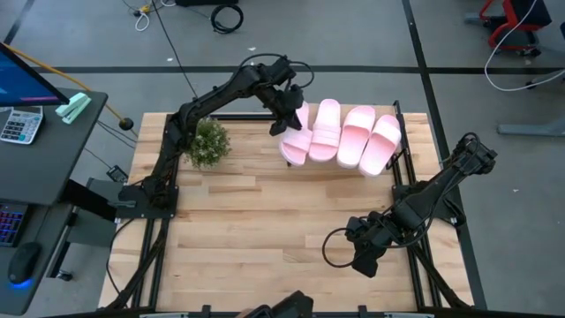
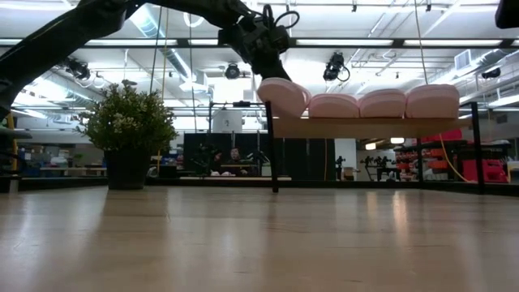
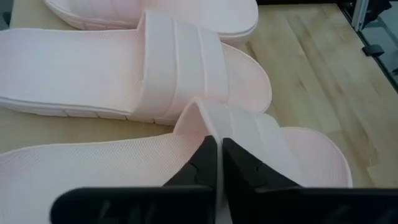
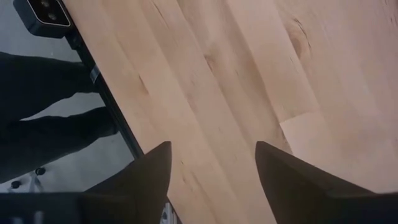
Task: Pick and place slides into the shelf
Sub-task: Adjust the slides on the shelf
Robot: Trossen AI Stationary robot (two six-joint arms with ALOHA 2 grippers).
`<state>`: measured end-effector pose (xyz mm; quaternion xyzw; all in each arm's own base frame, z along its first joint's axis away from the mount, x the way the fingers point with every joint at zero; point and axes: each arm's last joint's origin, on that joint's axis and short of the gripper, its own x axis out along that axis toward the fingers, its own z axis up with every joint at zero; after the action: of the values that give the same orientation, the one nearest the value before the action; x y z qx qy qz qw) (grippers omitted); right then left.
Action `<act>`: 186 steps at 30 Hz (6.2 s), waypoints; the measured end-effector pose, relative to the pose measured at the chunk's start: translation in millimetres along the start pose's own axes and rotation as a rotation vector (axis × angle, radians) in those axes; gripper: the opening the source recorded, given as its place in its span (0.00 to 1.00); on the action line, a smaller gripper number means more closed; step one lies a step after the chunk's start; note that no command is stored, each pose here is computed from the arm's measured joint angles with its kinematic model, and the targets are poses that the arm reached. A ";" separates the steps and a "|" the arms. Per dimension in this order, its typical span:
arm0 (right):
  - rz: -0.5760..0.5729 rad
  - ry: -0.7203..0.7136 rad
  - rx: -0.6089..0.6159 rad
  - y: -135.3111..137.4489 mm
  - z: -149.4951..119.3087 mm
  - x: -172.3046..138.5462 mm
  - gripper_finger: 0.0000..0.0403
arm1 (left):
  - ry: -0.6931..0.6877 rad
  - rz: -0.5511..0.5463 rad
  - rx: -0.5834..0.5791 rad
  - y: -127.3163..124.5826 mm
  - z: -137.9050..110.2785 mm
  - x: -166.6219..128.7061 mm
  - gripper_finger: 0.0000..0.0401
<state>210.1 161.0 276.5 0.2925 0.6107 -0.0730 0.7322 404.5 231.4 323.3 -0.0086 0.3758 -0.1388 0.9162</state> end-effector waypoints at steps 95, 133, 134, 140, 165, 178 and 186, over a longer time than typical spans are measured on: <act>-0.006 -0.071 0.065 0.9 2.4 -0.1 0.52 | -0.360 -0.148 0.003 24.5 14.1 -23.0 0.02; 0.008 -0.113 0.098 2.9 4.3 -0.2 0.52 | -0.358 -0.073 -0.194 58.6 -29.9 10.0 0.02; 0.008 -0.113 0.098 2.8 4.2 -0.3 0.52 | -0.349 -0.072 -0.212 60.3 -32.9 8.3 0.02; 0.008 -0.113 0.095 2.8 4.3 -0.3 0.52 | -0.242 -0.097 -0.301 60.5 -51.6 5.0 0.10; 0.007 -0.120 0.044 2.2 8.7 -2.2 0.52 | -0.251 -0.097 -0.234 34.2 -5.8 -49.1 0.26; -0.241 -0.152 0.097 -80.6 105.6 -54.0 0.52 | -0.308 0.010 -0.135 -19.8 19.4 -119.2 0.22; -0.200 -0.266 0.097 -136.1 140.3 -159.8 0.52 | -0.323 0.028 -0.100 -55.7 25.7 -155.2 0.22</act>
<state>227.5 -63.0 391.7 0.2529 0.5304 -0.2129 0.7806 303.1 216.0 455.0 -0.0712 0.2301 -0.1040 0.9650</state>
